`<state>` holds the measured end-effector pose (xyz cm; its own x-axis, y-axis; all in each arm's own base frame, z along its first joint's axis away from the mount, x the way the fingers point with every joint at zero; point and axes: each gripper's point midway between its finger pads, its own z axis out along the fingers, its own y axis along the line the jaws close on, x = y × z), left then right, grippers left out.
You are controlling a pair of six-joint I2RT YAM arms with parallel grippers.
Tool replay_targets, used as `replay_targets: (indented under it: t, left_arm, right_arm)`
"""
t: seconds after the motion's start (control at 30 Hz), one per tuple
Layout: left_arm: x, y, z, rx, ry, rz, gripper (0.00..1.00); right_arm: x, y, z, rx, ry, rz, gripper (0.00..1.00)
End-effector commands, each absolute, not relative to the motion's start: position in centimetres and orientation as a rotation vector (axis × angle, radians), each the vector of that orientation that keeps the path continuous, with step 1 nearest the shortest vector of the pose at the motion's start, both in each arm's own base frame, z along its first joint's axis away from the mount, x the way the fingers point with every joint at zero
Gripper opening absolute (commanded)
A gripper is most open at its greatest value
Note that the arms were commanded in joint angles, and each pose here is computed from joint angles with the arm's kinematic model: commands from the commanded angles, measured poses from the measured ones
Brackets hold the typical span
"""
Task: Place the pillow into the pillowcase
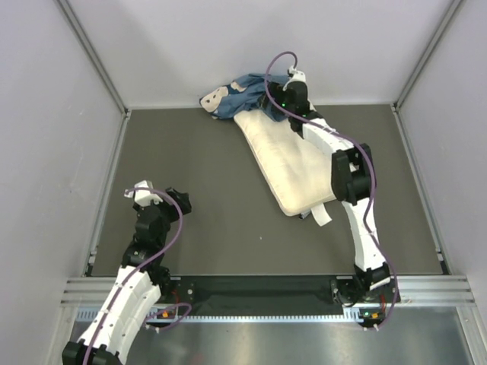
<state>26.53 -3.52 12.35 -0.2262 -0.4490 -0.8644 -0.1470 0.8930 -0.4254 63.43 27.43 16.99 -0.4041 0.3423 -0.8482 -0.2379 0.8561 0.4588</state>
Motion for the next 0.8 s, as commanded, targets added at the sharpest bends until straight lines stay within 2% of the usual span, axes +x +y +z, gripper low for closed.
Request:
replay_targets:
  t: [0.0, 0.07, 0.13, 0.17, 0.27, 0.3, 0.33, 0.4, 0.43, 0.53, 0.6, 0.63, 0.77]
  left_arm:
    - [27.3, -3.8, 13.8, -0.430, 1.745, -0.317, 0.96]
    - [27.3, -3.7, 13.8, -0.430, 1.748, -0.316, 0.96]
    - [27.3, -3.8, 13.7, -0.426, 1.750, -0.319, 0.95]
    - [27.3, -3.9, 13.8, -0.421, 1.750, -0.322, 0.95]
    - [27.3, -3.9, 13.8, -0.419, 1.749, -0.323, 0.94]
    - [27.3, -4.0, 13.9, -0.418, 1.748, -0.325, 0.93]
    - [27.4, -4.0, 14.0, -0.414, 1.748, -0.327, 0.92]
    - [27.4, -4.1, 14.0, -0.411, 1.750, -0.328, 0.91]
    - [27.3, -4.1, 14.1, -0.408, 1.751, -0.331, 0.91]
    - [27.3, -4.0, 14.5, -0.411, 1.741, -0.328, 0.90]
    - [27.2, -3.8, 14.6, -0.414, 1.737, -0.320, 0.90]
    - [27.1, -3.8, 14.7, -0.416, 1.732, -0.319, 0.90]
    - [26.9, -3.2, 15.2, -0.433, 1.710, -0.301, 0.91]
  right_arm:
    - [65.1, 29.8, 19.9, 0.122, 1.769, 0.721, 0.77]
    - [64.9, 31.6, 20.4, 0.070, 1.753, 0.779, 0.47]
    - [64.0, 33.1, 21.7, 0.022, 1.735, 0.791, 0.28]
    - [63.3, 34.0, 22.3, -0.019, 1.725, 0.814, 0.15]
    - [59.9, 36.7, 25.5, -0.152, 1.679, 0.870, 0.06]
    - [58.7, 37.3, 24.6, -0.183, 1.698, 0.878, 0.05]
    - [56.5, 38.4, 27.7, -0.232, 1.647, 0.901, 0.05]
    - [53.7, 39.7, 28.3, -0.298, 1.628, 0.941, 0.04]
    - [51.2, 40.9, 31.1, -0.349, 1.578, 0.973, 0.05]
    - [46.2, 42.8, 33.9, -0.433, 1.533, 1.033, 0.06]
    - [43.2, 43.7, 34.0, -0.494, 1.531, 1.089, 0.06]
    - [41.1, 43.9, 36.3, -0.513, 1.489, 1.127, 0.07]
    - [37.7, 42.5, 36.5, -0.524, 1.520, 1.139, 0.30]
